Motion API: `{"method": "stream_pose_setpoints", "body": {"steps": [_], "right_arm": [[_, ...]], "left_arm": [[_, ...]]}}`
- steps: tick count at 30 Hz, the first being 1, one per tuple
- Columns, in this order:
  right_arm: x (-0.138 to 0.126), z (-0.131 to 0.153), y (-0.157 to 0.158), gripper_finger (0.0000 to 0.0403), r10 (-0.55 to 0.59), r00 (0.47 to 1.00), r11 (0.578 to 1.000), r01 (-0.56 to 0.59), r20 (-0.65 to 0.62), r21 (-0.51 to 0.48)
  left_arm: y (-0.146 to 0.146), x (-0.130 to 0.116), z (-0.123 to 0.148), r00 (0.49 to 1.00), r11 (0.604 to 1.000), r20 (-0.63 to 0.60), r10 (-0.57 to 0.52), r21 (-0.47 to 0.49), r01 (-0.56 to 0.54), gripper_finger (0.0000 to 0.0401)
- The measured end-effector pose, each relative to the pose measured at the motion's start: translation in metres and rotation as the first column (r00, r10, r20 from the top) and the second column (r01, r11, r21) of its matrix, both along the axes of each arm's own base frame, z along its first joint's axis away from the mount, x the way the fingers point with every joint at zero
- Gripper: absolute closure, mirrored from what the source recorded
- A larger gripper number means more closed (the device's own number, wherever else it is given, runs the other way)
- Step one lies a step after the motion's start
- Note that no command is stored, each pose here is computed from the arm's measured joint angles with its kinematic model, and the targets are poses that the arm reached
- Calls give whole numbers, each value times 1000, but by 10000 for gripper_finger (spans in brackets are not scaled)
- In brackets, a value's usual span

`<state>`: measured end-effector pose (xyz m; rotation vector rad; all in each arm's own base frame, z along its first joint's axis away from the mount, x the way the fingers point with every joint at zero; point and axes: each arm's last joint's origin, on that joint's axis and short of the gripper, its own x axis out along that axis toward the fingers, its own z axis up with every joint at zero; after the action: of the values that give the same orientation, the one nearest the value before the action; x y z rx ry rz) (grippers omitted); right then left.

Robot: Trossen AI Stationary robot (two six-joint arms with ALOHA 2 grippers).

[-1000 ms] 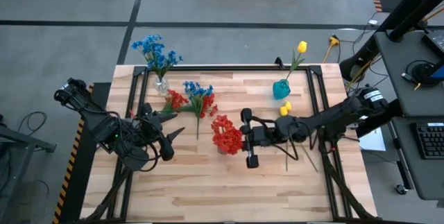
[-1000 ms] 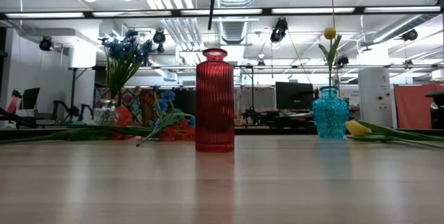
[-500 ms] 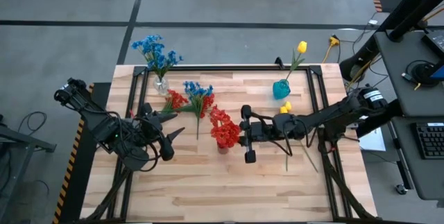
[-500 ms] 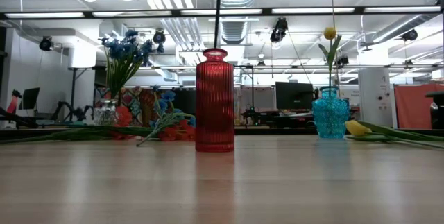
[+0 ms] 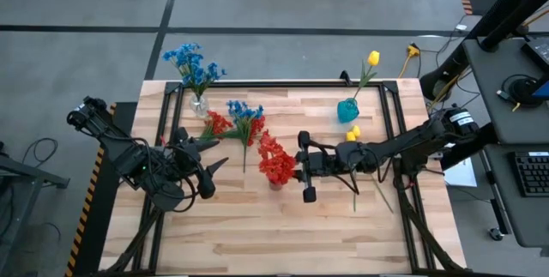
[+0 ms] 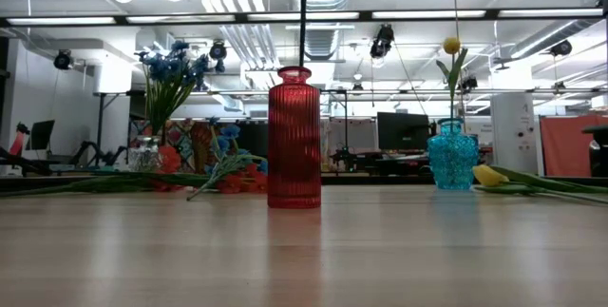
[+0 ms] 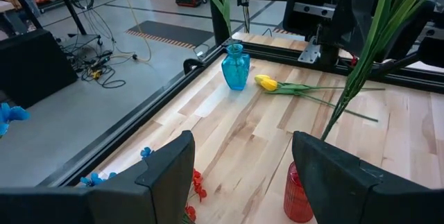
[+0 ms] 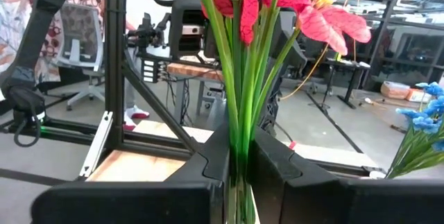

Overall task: Sort flowers into vase by color
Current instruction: Put the bottom red flowers into the red vase

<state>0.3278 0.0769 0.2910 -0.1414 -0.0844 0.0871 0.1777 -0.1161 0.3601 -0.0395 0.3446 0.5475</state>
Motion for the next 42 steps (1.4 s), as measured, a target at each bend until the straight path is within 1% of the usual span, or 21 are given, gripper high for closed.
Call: {"method": "stream_pose_setpoints", "body": {"steps": [8,14,21,23,26,35,42], "right_arm": [[7,-12,1,369,-11,1000,1000,11,-22,-2],[15,-20,-3,369,-24,1000,999,25,-20,48],[16,-22,-5,369,-26,999,997,29,-33,72],[16,-22,-5,363,-26,999,997,29,-36,74],[16,-23,-5,343,-26,999,996,29,-43,82],[16,-27,-6,255,-60,994,994,68,-96,83],[13,-30,-6,207,-62,985,995,73,-159,65]], "left_arm": [[0,0,0,1000,1000,0,0,0,0,176],[0,0,0,1000,1000,0,0,1,0,176],[0,0,0,1000,1000,0,0,0,0,176],[0,0,0,1000,1000,0,0,1,0,176],[0,0,0,1000,1000,0,0,1,0,176],[0,0,0,1000,1000,0,0,1,0,176],[0,0,0,1000,1000,2,1,-4,-1,176]]}}
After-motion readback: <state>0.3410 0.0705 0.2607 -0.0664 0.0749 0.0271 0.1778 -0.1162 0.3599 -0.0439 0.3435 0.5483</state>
